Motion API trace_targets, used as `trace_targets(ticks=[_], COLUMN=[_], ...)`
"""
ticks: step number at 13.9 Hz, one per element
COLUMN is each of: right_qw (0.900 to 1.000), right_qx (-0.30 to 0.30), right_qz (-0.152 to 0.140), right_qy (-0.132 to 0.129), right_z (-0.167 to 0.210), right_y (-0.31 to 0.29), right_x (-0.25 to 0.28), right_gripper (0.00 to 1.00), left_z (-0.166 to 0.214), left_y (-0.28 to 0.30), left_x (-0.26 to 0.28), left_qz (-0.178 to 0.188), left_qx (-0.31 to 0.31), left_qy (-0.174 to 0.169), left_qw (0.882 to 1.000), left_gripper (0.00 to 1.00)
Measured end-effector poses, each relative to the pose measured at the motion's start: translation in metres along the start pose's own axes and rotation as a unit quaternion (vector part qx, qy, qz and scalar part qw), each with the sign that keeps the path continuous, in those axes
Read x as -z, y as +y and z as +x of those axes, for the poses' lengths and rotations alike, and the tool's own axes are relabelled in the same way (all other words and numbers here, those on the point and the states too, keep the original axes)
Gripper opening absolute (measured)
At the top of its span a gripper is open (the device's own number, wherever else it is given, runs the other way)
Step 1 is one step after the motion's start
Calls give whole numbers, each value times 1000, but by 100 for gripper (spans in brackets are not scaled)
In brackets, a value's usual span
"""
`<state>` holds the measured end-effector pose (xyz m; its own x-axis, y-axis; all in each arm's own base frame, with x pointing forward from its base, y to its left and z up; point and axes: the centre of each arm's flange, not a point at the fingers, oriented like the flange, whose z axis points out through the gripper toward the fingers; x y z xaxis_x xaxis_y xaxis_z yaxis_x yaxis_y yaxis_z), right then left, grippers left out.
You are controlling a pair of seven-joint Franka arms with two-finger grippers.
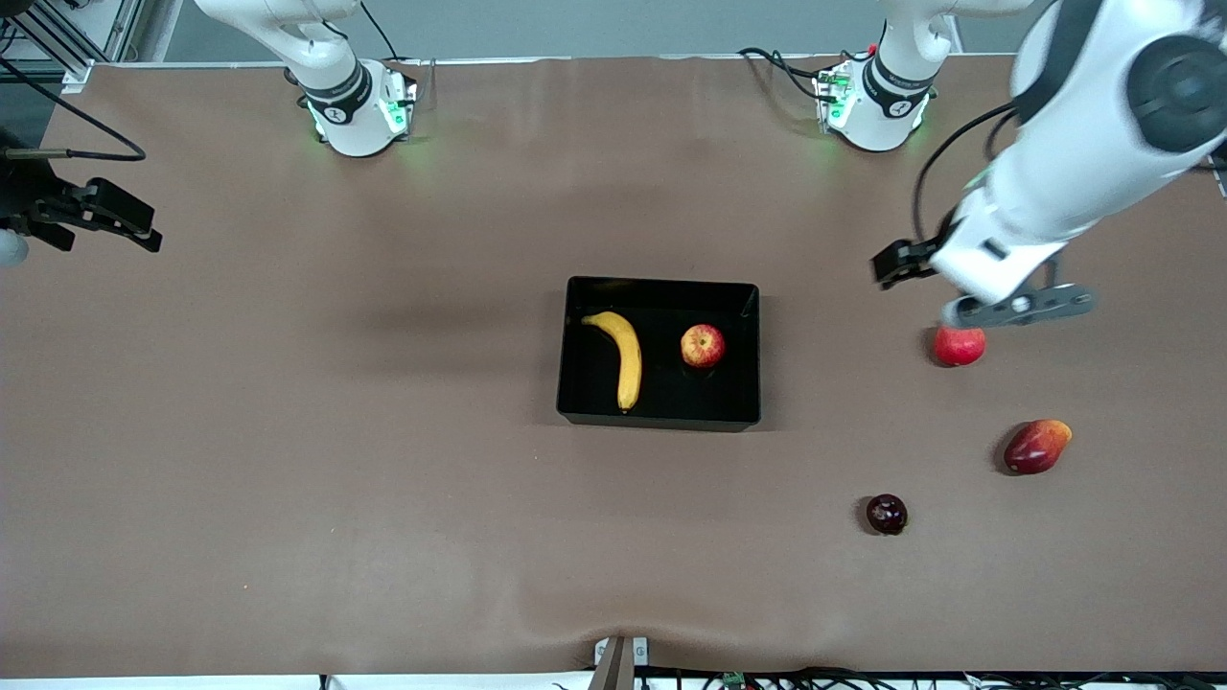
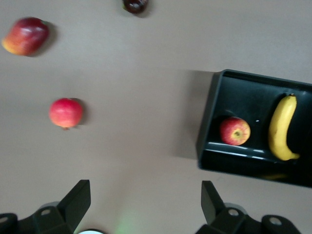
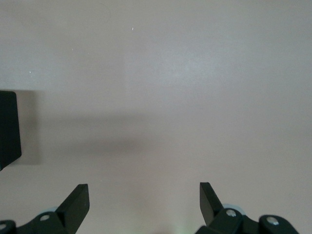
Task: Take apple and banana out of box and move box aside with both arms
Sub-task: 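Reach the left gripper into the black box over the apple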
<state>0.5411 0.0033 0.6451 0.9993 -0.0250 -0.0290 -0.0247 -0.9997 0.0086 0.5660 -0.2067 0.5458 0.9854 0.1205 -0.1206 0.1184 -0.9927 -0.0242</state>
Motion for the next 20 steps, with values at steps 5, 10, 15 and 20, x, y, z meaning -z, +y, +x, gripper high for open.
trace_targets(ticks=[5, 10, 15, 20], right_qw=[1000, 1000, 1000, 1000], right_qx=[0, 0, 0, -1], right_qz=[0, 0, 0, 0], right_qy=[0, 0, 0, 3], right_z=[0, 0, 0, 0], right_y=[0, 0, 0, 1], right_x=[0, 0, 0, 2], right_gripper=[100, 100, 100, 100], left_z=[3, -1, -4, -19], left_y=[100, 174, 198, 215], left_x=[-84, -174, -243, -299], left_qz=[-12, -6, 13, 52], left_qx=[22, 52, 98, 128], left_qy=[-10, -5, -23, -39], left_qw=[1000, 999, 995, 990], left_gripper=[100, 100, 100, 100])
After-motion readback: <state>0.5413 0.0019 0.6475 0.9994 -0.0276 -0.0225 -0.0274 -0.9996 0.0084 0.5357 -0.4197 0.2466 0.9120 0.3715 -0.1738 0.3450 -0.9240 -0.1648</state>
